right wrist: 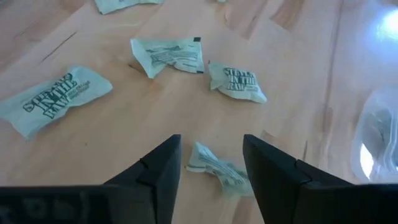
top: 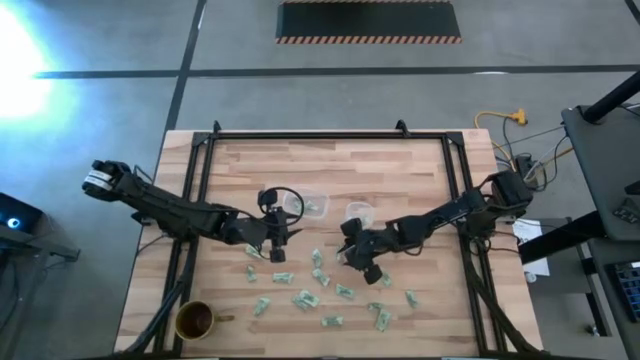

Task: Pick and place items into bin
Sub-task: Put the green stevia packet into the right transparent bin

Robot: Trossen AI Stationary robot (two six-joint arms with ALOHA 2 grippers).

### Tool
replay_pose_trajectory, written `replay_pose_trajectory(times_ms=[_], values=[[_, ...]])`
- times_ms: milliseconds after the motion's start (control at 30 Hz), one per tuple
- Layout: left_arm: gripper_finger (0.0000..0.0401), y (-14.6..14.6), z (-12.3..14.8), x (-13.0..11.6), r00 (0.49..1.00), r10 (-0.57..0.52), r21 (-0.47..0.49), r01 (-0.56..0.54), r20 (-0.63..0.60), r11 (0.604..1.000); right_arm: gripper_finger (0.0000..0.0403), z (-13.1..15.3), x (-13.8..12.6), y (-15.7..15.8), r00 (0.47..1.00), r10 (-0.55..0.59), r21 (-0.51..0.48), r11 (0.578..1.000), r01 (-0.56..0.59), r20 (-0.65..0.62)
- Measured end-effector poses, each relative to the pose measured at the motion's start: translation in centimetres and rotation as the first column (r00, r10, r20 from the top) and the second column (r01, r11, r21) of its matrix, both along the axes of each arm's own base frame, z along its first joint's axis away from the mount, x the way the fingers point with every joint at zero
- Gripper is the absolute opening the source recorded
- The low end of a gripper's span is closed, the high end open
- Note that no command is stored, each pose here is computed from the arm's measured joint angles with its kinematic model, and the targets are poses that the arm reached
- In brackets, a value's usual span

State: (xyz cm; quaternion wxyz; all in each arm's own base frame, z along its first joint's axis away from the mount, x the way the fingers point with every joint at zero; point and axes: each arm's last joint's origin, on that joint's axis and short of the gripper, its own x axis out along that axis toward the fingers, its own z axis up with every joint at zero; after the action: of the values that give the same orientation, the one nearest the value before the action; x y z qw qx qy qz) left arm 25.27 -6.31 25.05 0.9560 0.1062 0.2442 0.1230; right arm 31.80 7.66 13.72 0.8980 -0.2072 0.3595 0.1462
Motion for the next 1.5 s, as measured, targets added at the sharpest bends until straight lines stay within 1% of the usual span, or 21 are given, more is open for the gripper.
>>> replay_pose_trajectory(times_ms=[333, 500, 667, 767, 900, 1067, 1300, 1500], values=[[0.0138, 0.0, 0.0, 0.0, 1.0, 0.002, -0.008, -0.002, 0.006, 1.0, 0.015, -0.1, 0.0, 0.0, 1.0, 0.001, -0.001, 1.0, -0.001, -0.002], [0.0138, -0.1, 0.0, 0.0, 1.0, 0.002, -0.015, -0.002, 0.008, 1.0, 0.0142, -0.9, 0.1, 0.0, 1.0, 0.0, -0.005, 1.0, 0.0, -0.029], [0.0138, -0.2, 0.0, 0.0, 1.0, 0.005, -0.03, -0.004, 0.011, 1.0, 0.0136, -1.4, 0.8, 0.2, 0.999, -0.003, -0.007, 1.0, 0.003, -0.044], [0.0138, -0.3, -0.1, -0.1, 1.0, 0.0, -0.029, 0.0, 0.008, 1.0, 0.0137, -1.4, 1.1, 0.3, 0.998, -0.004, -0.01, 1.0, 0.003, -0.056], [0.0138, -0.5, -0.1, -0.1, 1.0, -0.006, -0.029, 0.006, 0.007, 1.0, 0.0138, -1.3, 1.3, 0.2, 0.995, -0.044, -0.053, 0.998, 0.039, -0.095], [0.0138, -0.5, -0.1, -0.1, 1.0, -0.008, -0.029, 0.009, 0.008, 1.0, 0.0139, -1.2, 1.4, 0.1, 0.993, -0.068, -0.047, 0.997, 0.063, -0.097], [0.0138, -0.5, 0.0, -0.1, 1.0, -0.008, -0.03, 0.009, 0.01, 1.0, 0.0136, -1.3, 1.2, 0.0, 0.989, -0.075, -0.05, 0.996, 0.069, -0.125], [0.0138, -0.5, -0.1, -0.1, 1.0, -0.008, -0.03, 0.009, 0.01, 1.0, 0.0132, -1.1, 1.2, 0.0, 0.99, -0.074, -0.048, 0.996, 0.069, -0.118]])
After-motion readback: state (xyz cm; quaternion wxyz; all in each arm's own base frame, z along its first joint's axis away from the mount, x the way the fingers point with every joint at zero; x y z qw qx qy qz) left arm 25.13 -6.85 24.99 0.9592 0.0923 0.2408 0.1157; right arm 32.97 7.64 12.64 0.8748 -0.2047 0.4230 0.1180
